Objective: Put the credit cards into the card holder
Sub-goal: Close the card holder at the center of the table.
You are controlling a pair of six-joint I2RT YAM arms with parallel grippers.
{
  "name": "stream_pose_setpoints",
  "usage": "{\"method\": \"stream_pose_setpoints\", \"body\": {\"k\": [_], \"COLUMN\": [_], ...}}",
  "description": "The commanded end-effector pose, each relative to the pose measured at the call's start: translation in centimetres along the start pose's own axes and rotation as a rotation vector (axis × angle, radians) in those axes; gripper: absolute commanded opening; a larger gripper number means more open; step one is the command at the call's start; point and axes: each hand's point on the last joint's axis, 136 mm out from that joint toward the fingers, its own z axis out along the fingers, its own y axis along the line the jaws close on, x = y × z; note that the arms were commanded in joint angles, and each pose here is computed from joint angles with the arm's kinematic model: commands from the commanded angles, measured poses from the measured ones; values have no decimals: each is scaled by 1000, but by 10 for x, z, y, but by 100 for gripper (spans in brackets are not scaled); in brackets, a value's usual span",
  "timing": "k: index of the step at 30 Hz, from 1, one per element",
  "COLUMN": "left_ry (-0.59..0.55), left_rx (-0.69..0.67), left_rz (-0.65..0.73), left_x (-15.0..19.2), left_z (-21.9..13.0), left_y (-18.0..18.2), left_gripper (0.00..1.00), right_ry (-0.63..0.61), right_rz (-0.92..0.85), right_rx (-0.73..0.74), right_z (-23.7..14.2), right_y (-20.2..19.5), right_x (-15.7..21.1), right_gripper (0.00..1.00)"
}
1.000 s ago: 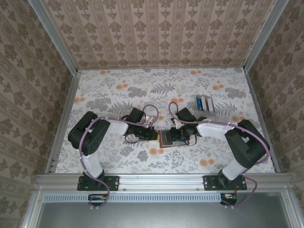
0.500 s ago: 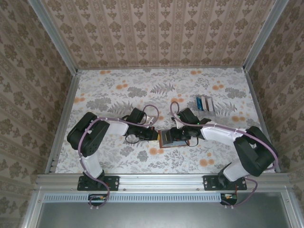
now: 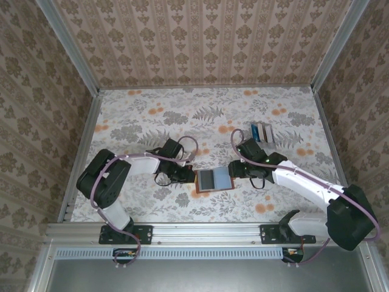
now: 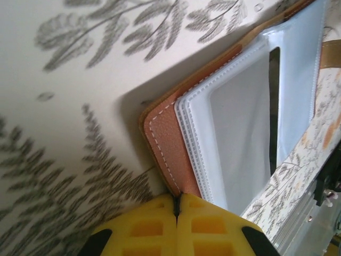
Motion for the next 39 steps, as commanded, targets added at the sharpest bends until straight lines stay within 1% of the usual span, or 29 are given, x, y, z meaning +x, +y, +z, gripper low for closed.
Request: {"method": "stream_pose_setpoints", "body": {"k": [1,5,7,10,12,16,19,23,24,27,30,36,39], "left_ry": [53,46,51,31,30,28,42,33,27,-2,-20,12,17], "left_rx": [-92,-78,-81,-72,-78,-77,-84,-96,-95,-103,-83,-14,14], "left_rz": [-29,-29,-34,-34,-34,-37,-38,-50,-47,-23,1,60,84], "left_x": [17,16,17,17,16,16,18,16,13,5,-2,-9,-12], "left_z": [-7,-7,-7,-8,-8,-9,-9,-14,-17,-29,-37,-32,-27], "left_y": [17,14,15,13,14,13,14,12,8,-4,-18,-50,-68], "left_gripper": [0,0,0,0,0,0,0,0,0,0,0,0,7], "right_ry": [54,84,79,82,81,101,92,98,70,80,93,120,125], "right_rz": [2,12,20,12,12,12,14,14,14,25,26,55,72], "right_rx": [42,-71,-76,-68,-64,-43,-43,-70,-100,-159,-217,-302,-328], "right_z": [8,18,21,23,25,32,31,32,26,30,35,52,57], "right_y": [-8,15,18,18,18,15,14,17,21,29,38,51,55], "right_x": [8,8,5,2,1,3,4,8,5,10,13,18,20], "right_gripper": [50,50,47,45,43,22,11,2,0,0,0,0,0]}}
